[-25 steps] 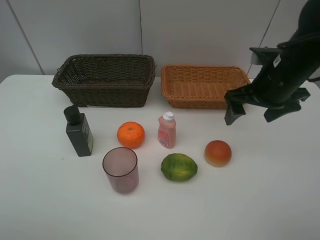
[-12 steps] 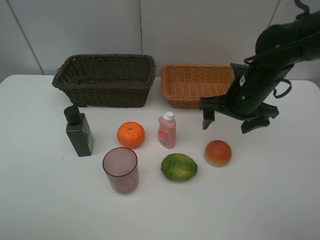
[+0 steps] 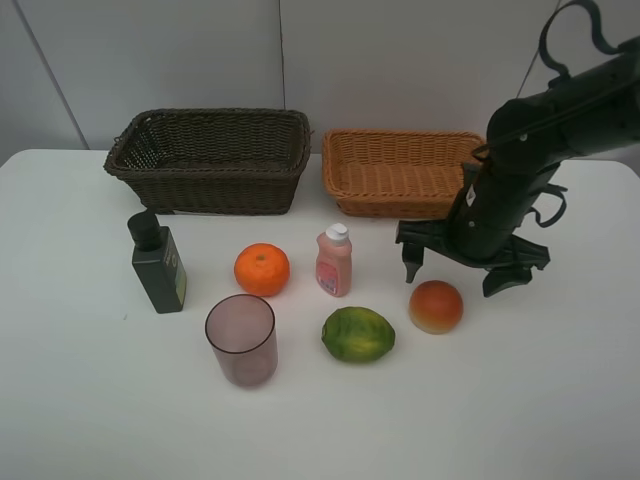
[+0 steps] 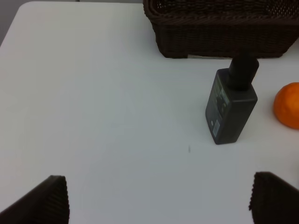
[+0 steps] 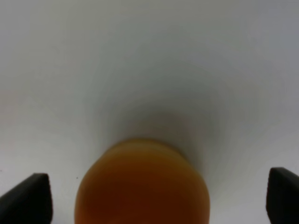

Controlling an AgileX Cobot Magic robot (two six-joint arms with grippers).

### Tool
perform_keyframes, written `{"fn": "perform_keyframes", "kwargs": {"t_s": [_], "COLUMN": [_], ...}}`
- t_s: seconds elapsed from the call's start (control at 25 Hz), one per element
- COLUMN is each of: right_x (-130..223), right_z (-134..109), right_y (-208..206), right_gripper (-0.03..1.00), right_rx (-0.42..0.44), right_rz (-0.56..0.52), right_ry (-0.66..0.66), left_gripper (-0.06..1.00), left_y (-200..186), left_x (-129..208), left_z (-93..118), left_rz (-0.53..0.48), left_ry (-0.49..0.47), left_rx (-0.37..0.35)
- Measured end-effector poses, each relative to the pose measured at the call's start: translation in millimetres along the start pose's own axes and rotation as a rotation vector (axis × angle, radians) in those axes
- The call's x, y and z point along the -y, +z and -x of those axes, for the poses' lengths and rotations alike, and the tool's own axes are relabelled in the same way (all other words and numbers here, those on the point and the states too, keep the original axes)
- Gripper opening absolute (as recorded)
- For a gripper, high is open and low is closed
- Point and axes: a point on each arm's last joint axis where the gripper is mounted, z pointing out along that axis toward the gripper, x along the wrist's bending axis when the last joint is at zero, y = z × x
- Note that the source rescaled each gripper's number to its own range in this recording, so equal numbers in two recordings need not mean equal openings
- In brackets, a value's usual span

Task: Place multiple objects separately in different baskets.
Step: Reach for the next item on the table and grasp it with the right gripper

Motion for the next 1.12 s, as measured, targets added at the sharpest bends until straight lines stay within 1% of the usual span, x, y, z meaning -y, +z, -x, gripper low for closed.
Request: {"fn": "perform_keyframes", "kwargs": {"t_s": [0.4,0.8,0.88,0.92,0.96,1.0,1.08,1.12], "right_x": [6.1,10.1,10.4,10.5,10.5,10.5,10.7,10.7], "right_z": [-7.6,-7.6,-7.6,-7.5,-7.5,-7.5,-7.4,-7.3], "right_y": [5.6,27.3,28.7,29.0,29.0,29.0,28.9,28.9], "right_gripper": [1.0,1.0,0.98,0.94,0.87,0.76,0.5,0.45], "right_rx": [-0.015,0.024,0.027,0.028,0.028,0.028,0.029,0.03], "right_rz": [-0.025,-0.087,-0.09,-0.092,-0.092,-0.092,-0.093,-0.094], "right_ry": [0.014,0.018,0.018,0.018,0.018,0.018,0.018,0.018], "left_gripper": [1.0,1.0,1.0,1.0,1.0,1.0,1.0,1.0], "left_y": [0.0,0.0,0.0,0.0,0.0,0.0,0.0,0.0], "left_x": [0.0,0.0,0.0,0.0,0.0,0.0,0.0,0.0], "left_z": [0.0,0.0,0.0,0.0,0.0,0.0,0.0,0.0], "left_rz": [0.0,0.0,0.0,0.0,0.0,0.0,0.0,0.0], "left_ry": [0.0,0.0,0.0,0.0,0.0,0.0,0.0,0.0], "left_rx": [0.0,0.0,0.0,0.0,0.0,0.0,0.0,0.0]}}
